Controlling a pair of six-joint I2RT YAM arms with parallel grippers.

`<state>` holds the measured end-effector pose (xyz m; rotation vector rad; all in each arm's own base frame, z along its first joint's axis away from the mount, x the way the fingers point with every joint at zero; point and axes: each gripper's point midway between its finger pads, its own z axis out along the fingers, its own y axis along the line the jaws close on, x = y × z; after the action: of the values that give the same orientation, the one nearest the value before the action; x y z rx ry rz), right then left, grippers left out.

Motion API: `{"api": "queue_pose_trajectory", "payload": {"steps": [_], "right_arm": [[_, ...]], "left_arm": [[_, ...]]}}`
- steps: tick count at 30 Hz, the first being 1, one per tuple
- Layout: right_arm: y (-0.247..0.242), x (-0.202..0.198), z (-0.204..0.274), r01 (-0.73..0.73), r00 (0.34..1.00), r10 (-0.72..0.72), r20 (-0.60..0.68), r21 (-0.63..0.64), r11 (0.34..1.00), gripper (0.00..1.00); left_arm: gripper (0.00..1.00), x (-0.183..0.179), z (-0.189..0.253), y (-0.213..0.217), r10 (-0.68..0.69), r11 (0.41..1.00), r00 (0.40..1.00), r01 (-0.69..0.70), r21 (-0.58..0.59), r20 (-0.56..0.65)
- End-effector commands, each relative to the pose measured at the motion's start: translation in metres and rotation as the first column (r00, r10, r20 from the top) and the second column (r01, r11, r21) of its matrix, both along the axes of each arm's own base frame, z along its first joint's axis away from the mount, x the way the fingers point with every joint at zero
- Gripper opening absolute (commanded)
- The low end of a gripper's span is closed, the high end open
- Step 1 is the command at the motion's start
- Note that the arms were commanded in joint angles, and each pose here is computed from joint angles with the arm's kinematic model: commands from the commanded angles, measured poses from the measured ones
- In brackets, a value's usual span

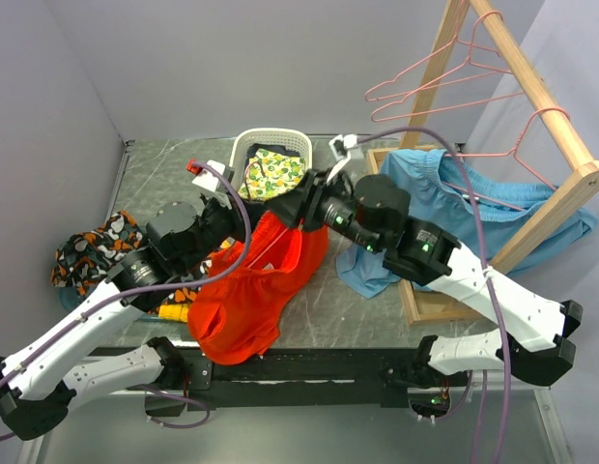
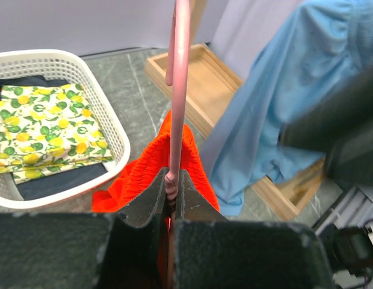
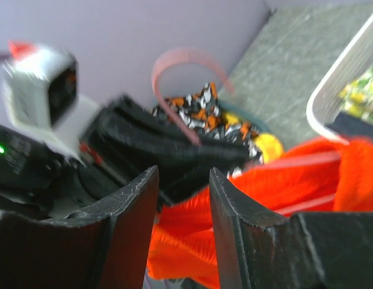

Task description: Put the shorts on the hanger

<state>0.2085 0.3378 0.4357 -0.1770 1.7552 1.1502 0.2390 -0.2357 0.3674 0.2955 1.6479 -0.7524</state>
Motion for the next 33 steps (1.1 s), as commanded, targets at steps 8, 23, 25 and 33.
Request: {"api": "queue_pose_trajectory", "payload": {"steps": [8,23,25,33], "right_arm": [[0.014,-0.075,-0.019,-0.101,0.991,0.112,-0.075,0.139,0.985,0.52],[0.051,-0.066,-0.023,-0.059,0.998,0.063,-0.025,0.134,0.989,0.79],[0.055,-0.064,-0.027,-0.057,0.998,0.062,-0.028,0.132,0.990,0.80],[0.060,-0.064,-0.039,-0.101,0.992,0.112,-0.052,0.178,0.979,0.73]], "left_arm": [[0.01,0.029,0.082,0.011,0.180,0.964,0.979,-0.157,-0.213,0.091],[0.01,0.045,0.117,-0.011,0.217,0.950,0.970,-0.184,-0.251,0.108],[0.01,0.042,0.118,-0.017,0.243,0.948,0.963,-0.210,-0.240,0.118],[0.01,0.041,0.123,-0.037,0.267,0.940,0.953,-0.226,-0.257,0.139]]}}
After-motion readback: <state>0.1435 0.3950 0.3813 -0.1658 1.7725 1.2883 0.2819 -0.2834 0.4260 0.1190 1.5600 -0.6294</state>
